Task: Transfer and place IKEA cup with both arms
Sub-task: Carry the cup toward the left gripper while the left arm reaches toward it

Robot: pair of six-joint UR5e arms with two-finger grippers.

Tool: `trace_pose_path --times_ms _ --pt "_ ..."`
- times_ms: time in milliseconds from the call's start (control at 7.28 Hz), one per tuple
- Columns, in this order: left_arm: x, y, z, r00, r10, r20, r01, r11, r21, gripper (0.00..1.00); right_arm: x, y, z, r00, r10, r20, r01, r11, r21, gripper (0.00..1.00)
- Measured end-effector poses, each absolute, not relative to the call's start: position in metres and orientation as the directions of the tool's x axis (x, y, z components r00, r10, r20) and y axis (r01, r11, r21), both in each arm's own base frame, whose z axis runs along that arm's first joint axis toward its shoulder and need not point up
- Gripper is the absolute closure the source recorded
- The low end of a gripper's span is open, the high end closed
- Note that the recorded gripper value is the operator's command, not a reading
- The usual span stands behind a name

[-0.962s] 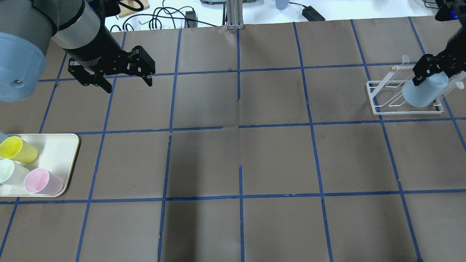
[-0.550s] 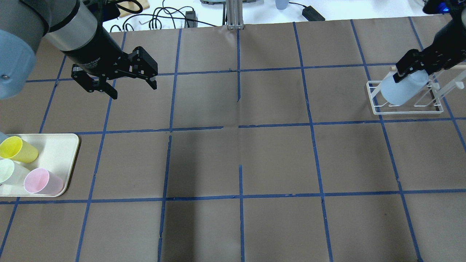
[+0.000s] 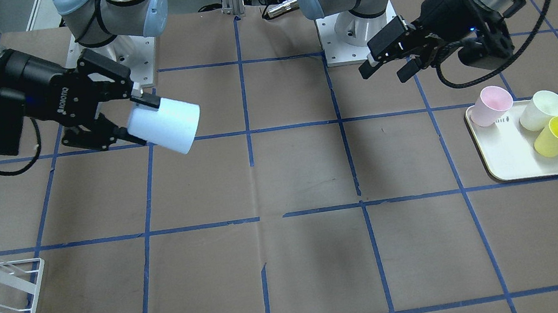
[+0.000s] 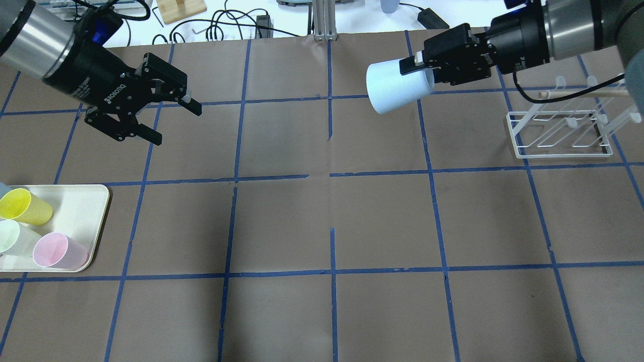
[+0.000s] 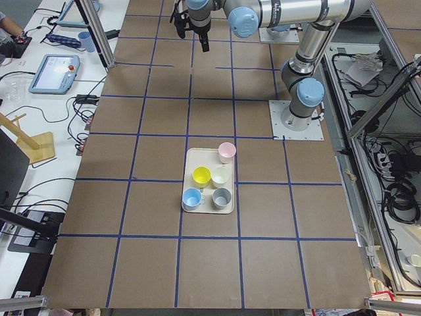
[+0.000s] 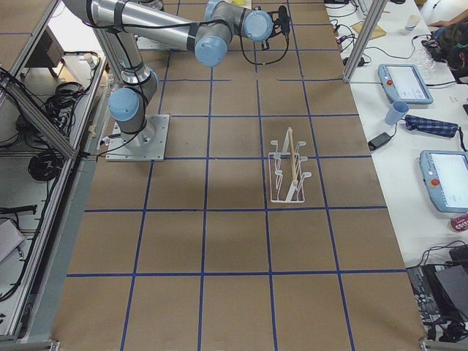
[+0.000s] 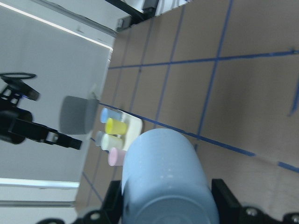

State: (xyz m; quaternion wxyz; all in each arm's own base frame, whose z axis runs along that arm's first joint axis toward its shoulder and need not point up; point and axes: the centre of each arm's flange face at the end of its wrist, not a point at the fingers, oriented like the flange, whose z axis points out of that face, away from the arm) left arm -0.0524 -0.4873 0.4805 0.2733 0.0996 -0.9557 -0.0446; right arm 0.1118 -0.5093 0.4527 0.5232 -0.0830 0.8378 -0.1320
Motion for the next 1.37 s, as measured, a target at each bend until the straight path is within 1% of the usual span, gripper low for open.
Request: trace_pose_path --times_ms 137,275,412,550,824,962,1374 --pt "-0.026 -0.487 0.476 -0.800 -0.206 0.563 -0.157 0.978 0.135 0.00 0.129 -0.502 0.437 -0.278 -0.246 -0.929 0.068 0.959 -0.274 0.84" --pt "-0.001 -0.486 0.472 -0.759 -0.228 0.610 -0.176 0.974 0.144 0.00 0.139 -0.492 0.416 -0.141 -0.197 -0.970 0.132 0.967 -0.216 0.85" --pt "0.016 -0.485 0.471 -0.710 -0.261 0.654 -0.208 0.965 0.160 0.00 0.150 -0.482 0.398 -0.046 -0.151 -0.987 0.163 0.974 -0.157 0.85" --pt "0.021 -0.486 0.471 -0.641 -0.293 0.709 -0.236 0.955 0.181 0.00 0.166 -0.473 0.390 0.004 -0.095 -0.995 0.152 0.984 -0.093 0.85" --pt "0.014 -0.488 0.470 -0.480 -0.341 0.808 -0.275 0.933 0.230 0.00 0.186 -0.466 0.392 0.036 0.018 -0.999 0.112 0.993 0.022 0.85" --pt "0.003 -0.490 0.467 -0.415 -0.348 0.841 -0.279 0.928 0.246 0.00 0.189 -0.466 0.395 0.040 0.047 -0.998 0.104 0.993 0.051 0.85" --pt "-0.080 -0.492 0.462 -0.354 -0.303 0.885 -0.164 0.951 0.260 0.00 0.191 -0.466 0.399 0.043 0.060 -0.997 0.099 0.993 0.064 0.85"
